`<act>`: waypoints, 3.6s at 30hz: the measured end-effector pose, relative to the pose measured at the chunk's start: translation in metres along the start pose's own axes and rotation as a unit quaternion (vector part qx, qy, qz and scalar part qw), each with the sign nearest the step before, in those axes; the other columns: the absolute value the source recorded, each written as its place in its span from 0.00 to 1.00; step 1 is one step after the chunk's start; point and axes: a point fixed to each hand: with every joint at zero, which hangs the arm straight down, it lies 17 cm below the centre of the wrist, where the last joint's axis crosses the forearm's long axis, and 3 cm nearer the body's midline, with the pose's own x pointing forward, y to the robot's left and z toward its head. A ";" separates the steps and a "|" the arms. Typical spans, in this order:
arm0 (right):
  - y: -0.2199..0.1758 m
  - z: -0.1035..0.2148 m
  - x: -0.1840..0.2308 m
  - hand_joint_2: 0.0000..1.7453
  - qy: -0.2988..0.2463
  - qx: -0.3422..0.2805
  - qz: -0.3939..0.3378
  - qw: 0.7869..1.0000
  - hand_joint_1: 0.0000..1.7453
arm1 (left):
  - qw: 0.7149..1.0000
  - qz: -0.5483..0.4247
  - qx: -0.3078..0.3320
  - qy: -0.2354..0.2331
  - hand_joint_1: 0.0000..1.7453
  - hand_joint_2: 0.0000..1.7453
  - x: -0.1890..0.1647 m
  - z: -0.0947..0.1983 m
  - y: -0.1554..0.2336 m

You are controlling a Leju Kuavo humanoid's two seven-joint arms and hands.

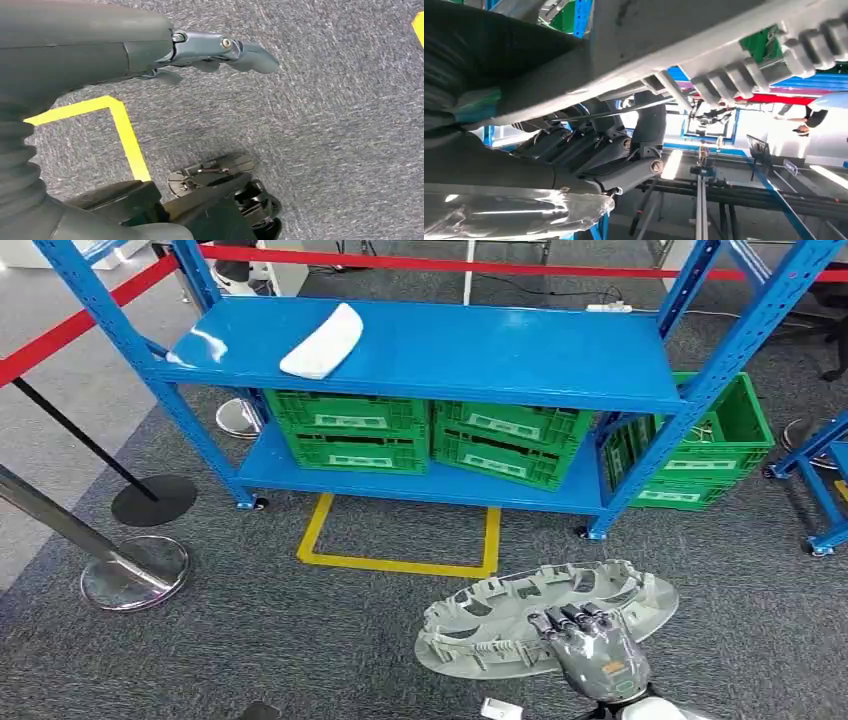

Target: Take the parts from the cabinet and place them on the table.

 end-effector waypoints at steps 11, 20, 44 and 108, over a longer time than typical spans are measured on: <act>0.000 0.000 0.000 1.00 0.000 0.000 0.000 1.000 1.00 | 1.000 0.000 0.000 0.000 0.00 1.00 0.000 0.000 0.000; 0.000 0.000 0.000 1.00 0.000 0.000 0.000 1.000 1.00 | 1.000 0.000 0.000 0.000 0.00 1.00 0.000 0.000 0.000; 0.000 0.000 0.000 1.00 0.000 0.000 0.000 1.000 1.00 | 1.000 0.000 0.000 0.000 0.00 1.00 0.000 0.000 0.000; 0.005 0.016 0.023 1.00 -0.020 0.015 -0.086 0.996 1.00 | 1.000 -0.002 -0.011 -0.008 0.00 1.00 0.008 -0.004 -0.001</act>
